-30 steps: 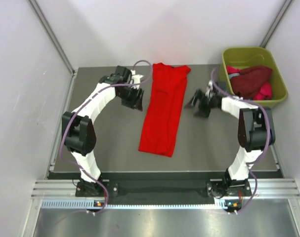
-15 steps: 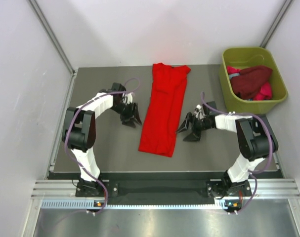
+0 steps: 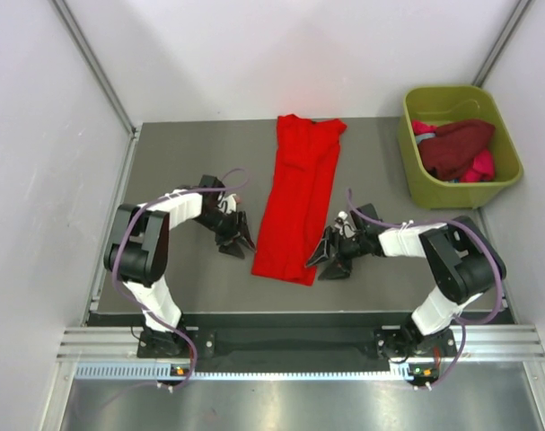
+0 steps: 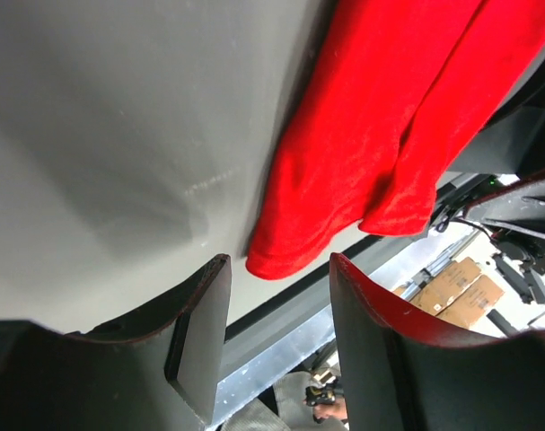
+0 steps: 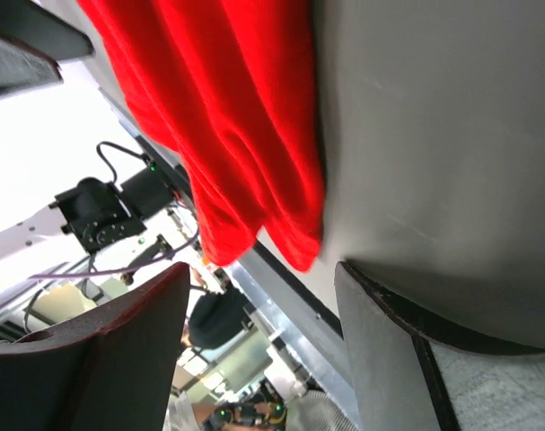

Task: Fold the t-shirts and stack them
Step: Fold the tshirt

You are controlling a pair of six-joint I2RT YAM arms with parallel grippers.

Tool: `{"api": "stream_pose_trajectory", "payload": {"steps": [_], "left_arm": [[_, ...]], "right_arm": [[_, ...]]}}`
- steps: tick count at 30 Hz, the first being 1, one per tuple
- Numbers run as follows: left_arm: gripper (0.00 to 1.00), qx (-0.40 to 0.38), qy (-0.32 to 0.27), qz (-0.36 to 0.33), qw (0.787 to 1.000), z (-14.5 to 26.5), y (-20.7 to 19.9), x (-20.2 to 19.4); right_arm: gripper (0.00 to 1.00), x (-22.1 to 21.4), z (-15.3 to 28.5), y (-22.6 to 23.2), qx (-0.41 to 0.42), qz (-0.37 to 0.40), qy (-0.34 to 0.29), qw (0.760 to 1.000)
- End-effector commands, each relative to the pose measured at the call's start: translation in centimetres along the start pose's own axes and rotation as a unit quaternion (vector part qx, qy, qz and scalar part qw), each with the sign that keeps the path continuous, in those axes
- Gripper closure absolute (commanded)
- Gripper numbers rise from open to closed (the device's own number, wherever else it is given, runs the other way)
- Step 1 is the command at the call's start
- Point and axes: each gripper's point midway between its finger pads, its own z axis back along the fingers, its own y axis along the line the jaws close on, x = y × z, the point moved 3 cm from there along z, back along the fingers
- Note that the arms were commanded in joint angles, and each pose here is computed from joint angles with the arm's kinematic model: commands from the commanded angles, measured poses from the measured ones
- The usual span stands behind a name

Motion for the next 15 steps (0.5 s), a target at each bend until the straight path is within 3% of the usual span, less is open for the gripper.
{"api": "stream_pose_trajectory", "payload": {"steps": [1, 11, 15], "left_arm": [[0.47, -0.030, -0.030, -0.016, 0.999, 0.8, -1.3, 0.1], [0.48, -0.040, -0.042, -0.022, 0.998, 1.2, -1.4, -0.8], [0.48, -0.041, -0.044, -0.020, 0.998, 1.3, -1.4, -0.8]], "right_arm": [[0.33, 1.9, -1.4, -1.3, -0.029, 0.017, -0.059, 0.998], [0.44, 3.7, -4.3, 1.0, -0.019, 0.032, -0.050, 0.998], [0.68, 2.4, -4.2, 0.4, -0.030, 0.032, -0.037, 0.998]]}}
